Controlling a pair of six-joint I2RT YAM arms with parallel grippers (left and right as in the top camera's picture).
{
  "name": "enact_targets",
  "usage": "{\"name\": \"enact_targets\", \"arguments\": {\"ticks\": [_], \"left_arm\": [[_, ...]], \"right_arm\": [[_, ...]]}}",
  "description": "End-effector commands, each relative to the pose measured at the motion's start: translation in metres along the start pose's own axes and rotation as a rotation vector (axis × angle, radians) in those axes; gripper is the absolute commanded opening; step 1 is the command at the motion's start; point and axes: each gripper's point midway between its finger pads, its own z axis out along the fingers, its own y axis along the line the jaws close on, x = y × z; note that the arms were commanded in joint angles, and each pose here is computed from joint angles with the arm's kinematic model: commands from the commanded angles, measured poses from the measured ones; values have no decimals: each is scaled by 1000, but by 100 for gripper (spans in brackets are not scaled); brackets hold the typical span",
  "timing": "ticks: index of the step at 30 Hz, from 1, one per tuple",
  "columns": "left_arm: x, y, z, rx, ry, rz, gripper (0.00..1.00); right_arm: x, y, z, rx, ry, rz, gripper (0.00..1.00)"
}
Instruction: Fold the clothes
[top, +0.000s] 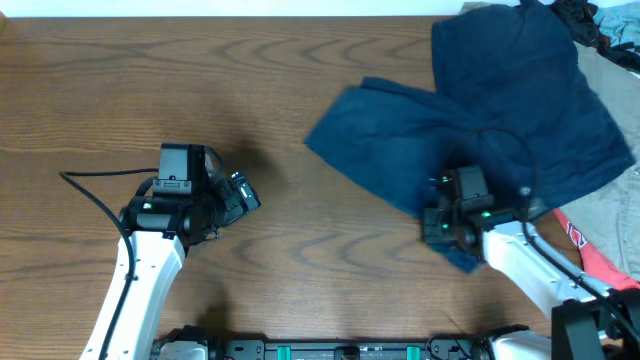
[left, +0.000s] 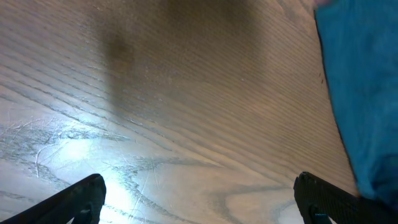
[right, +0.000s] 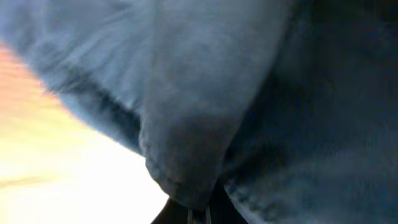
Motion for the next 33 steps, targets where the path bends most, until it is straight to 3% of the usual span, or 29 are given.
{"name": "enact_targets", "arguments": {"ticks": [1, 4, 6, 9, 10, 11, 12, 21, 26, 33], "left_arm": [[-5, -3, -3, 7, -12, -9, 98], [-7, -4, -3, 11, -18, -7, 98], [-8, -4, -3, 13, -21, -7, 98], [-7, -3, -3, 10, -16, -8, 98], [-5, -2, -3, 6, -10, -10, 98], [-3, -1, -3, 2, -3, -11, 98], [-1, 0, -3, -5, 8, -14, 98], [41, -7, 4, 48, 173, -1, 99], [73, -17, 17, 61, 245, 63, 99], [109, -59, 37, 174, 256, 145, 99]], "right_arm": [[26, 78, 1, -303, 93, -35, 1], [14, 143, -5, -441, -21, -136, 2], [3, 183, -16, -514, -139, -220, 9], [-13, 208, -27, -518, -272, -271, 40], [-17, 209, -28, -501, -293, -271, 60], [-20, 207, -28, -481, -308, -274, 96], [-23, 201, -26, -454, -315, -273, 99], [-28, 104, -7, -165, -209, -185, 99], [-36, 37, -26, 0, -199, -68, 99], [-44, -9, -61, 79, -250, -55, 99]]}}
